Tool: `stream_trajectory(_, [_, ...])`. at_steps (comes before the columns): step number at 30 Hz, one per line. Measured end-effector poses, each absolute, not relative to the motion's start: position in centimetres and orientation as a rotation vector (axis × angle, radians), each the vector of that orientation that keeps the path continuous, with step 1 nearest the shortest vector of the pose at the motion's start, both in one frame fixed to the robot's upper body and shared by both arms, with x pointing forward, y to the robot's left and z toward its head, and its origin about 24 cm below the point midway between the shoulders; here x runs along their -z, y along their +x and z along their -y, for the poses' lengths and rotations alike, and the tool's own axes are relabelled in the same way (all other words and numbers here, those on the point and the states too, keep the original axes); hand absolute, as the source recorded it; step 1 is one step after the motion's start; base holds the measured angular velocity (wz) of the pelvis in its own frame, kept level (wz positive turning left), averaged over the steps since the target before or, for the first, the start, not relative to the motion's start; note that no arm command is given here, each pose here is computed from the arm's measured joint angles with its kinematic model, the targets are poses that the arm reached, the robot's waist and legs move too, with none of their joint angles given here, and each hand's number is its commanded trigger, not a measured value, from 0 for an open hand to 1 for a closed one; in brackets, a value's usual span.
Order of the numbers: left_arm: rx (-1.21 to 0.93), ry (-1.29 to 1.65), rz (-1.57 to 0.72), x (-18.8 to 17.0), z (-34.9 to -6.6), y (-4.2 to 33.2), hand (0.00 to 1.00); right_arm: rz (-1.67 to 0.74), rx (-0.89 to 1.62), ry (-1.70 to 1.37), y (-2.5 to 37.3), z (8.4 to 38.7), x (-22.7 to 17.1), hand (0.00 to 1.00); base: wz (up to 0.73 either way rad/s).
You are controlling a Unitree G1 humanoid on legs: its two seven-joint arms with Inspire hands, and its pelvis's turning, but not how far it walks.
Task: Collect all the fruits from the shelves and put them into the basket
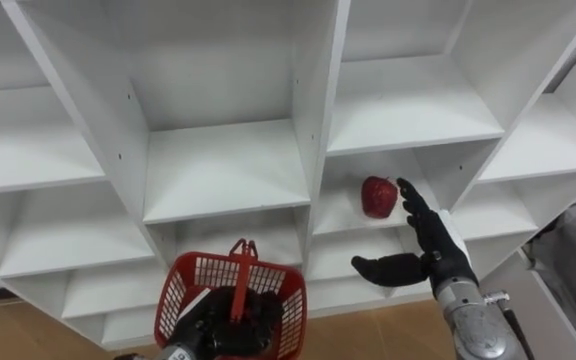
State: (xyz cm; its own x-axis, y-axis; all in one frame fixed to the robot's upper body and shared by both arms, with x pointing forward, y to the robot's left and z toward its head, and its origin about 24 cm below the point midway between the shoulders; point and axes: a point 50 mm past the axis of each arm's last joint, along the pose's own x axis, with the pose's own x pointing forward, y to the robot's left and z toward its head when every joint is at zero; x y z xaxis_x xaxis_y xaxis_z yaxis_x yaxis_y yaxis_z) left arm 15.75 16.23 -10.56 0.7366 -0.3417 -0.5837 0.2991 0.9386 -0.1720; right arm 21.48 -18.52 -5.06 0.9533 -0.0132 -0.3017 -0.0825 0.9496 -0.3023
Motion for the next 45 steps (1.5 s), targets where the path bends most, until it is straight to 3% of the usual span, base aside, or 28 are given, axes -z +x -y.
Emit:
stream_trajectory(34, [0.349, -0.06, -0.64, 10.1, -16.8, 15.2, 1.0, -0.287, 0.124, -0.286, 21.6, 19.9, 4.6, 0.0, 0.0])
stream_trajectory(45, [0.31, -0.044, -0.623, 9.8, -17.9, 16.2, 1.0, -0.328, 0.137, -0.339, 24.9, 20.9, 4.8, 0.0, 0.02])
